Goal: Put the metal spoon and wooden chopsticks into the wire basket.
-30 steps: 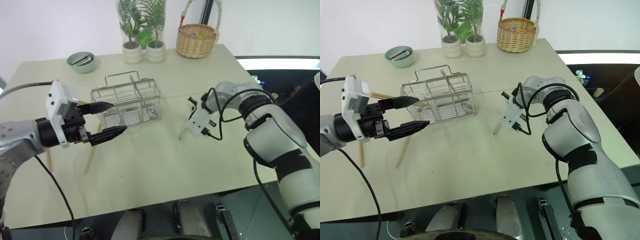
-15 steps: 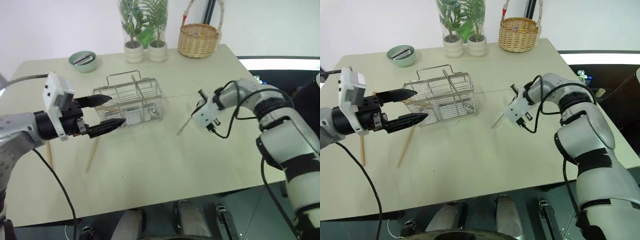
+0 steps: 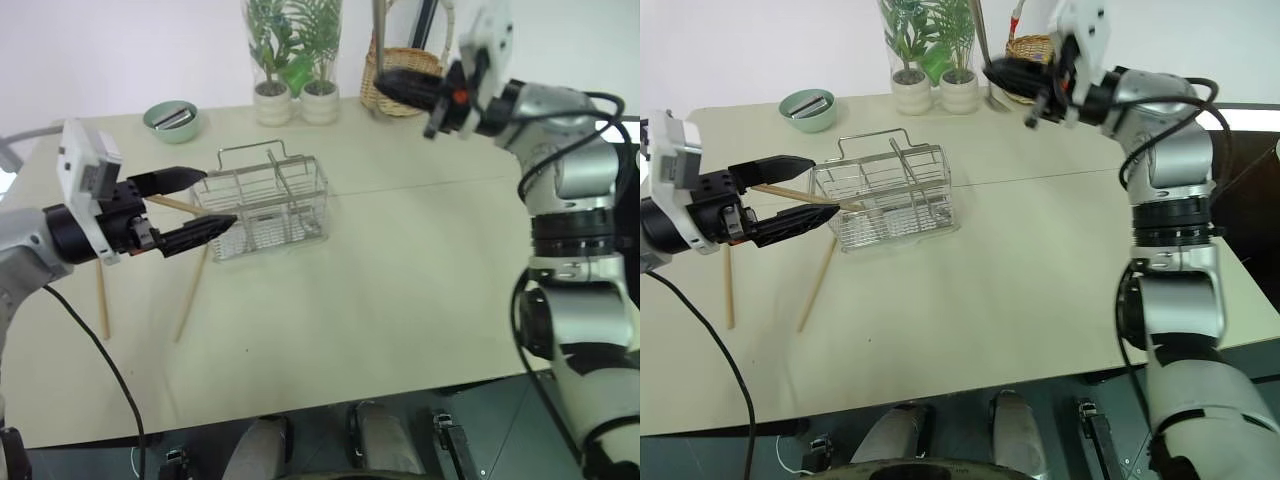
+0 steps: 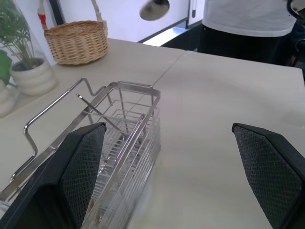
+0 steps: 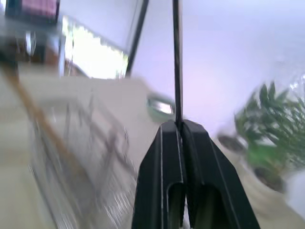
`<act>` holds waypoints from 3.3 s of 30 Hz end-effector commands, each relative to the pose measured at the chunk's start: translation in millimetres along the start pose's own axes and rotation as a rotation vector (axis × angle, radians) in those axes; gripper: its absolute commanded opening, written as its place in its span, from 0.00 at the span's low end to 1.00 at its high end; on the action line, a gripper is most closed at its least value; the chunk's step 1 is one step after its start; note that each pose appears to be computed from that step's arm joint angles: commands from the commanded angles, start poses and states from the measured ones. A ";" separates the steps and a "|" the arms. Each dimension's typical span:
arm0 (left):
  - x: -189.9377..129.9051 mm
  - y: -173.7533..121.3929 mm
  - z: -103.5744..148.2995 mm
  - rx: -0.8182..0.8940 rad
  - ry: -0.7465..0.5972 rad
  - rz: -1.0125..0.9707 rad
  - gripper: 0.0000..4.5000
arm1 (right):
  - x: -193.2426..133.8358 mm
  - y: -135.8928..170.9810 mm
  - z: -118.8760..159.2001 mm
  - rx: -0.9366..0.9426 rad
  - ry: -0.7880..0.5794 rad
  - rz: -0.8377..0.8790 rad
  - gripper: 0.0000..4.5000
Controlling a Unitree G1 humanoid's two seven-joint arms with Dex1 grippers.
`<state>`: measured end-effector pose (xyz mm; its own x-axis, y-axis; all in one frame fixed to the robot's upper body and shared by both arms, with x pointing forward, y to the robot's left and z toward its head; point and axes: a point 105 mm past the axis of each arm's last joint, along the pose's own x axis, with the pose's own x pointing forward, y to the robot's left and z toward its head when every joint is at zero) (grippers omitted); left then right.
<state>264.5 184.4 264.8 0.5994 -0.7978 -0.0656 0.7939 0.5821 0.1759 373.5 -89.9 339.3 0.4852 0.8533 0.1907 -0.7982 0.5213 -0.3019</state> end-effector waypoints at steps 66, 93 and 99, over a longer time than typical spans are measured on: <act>-89.2 181.5 -122.2 -0.642 0.510 1.278 1.00 | -125.6 106.1 -41.1 0.291 0.182 0.184 0.74; -71.7 179.1 -175.0 -0.805 0.617 1.300 0.59 | -140.2 110.4 -45.6 0.294 0.214 0.096 0.75; -71.7 177.7 -178.7 -0.836 0.605 1.315 0.01 | -139.2 105.5 -44.5 0.288 0.206 0.090 0.75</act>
<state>377.2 369.9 113.5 0.6242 0.3119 -0.7163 -0.5255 0.8461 -0.0896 238.8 -152.4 227.9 0.4491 0.8919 -0.0540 -0.8926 0.4505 0.0187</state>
